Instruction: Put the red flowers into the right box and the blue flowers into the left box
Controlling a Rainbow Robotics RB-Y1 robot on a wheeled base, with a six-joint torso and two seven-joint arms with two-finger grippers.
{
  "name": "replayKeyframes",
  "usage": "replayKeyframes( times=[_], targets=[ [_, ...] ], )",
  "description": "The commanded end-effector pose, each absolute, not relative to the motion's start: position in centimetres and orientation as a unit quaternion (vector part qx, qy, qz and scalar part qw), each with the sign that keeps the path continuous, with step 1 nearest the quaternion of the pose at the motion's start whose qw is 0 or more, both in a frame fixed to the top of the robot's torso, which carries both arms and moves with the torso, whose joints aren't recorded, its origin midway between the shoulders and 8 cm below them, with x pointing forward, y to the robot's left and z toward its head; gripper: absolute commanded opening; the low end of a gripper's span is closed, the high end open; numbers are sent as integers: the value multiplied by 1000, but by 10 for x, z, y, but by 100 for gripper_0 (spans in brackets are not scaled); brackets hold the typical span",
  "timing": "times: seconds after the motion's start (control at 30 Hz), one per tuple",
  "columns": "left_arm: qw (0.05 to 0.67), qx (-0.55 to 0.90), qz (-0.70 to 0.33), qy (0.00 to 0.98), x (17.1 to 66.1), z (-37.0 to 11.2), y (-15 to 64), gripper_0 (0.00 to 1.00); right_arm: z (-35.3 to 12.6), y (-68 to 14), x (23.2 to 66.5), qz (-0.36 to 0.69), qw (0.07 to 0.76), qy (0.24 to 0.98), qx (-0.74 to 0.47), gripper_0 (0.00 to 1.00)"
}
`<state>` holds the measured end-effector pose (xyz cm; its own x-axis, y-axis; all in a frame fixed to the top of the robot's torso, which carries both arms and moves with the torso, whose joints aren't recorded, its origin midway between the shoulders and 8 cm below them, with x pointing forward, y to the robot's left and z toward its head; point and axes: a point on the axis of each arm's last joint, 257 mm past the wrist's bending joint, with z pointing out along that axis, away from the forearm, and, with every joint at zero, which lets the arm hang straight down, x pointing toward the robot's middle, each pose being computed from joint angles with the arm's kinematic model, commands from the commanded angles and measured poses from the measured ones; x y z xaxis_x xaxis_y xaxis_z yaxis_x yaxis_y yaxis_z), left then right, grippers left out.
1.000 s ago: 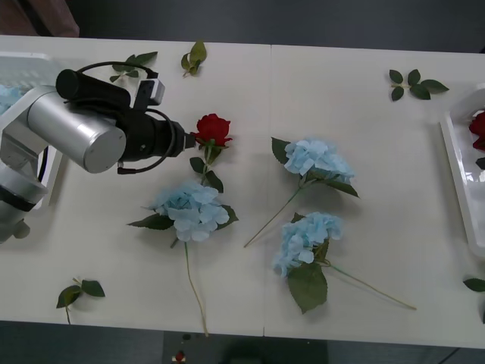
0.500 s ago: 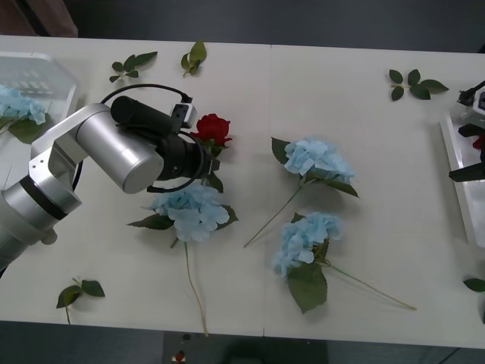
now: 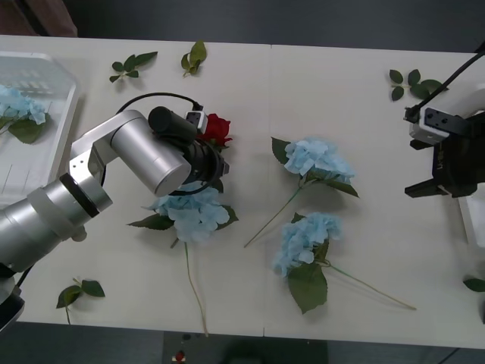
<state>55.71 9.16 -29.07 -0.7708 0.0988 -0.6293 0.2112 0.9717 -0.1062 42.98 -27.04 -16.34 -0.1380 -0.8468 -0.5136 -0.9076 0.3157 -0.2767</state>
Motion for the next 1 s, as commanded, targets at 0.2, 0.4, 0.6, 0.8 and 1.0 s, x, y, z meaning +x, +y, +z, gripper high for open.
replayKeyframes(
  times=[0.2, 0.4, 0.6, 0.8, 1.0],
  targets=[
    [351, 95, -86, 928, 574, -279, 80, 72, -179, -230, 383, 65, 294, 764, -571, 91],
    [346, 95, -80, 930, 572, -285, 84, 27, -209, -227, 358, 56, 256, 794, -548, 91],
    [351, 96, -80, 928, 574, -283, 83, 2, -238, -225, 345, 46, 220, 822, -524, 91],
    [374, 102, -68, 919, 585, -275, 90, 0, -259, -221, 343, 28, 205, 831, -517, 91],
    [406, 97, -74, 906, 601, -256, 101, 0, -280, -216, 342, 8, 199, 833, -516, 90]
  ],
)
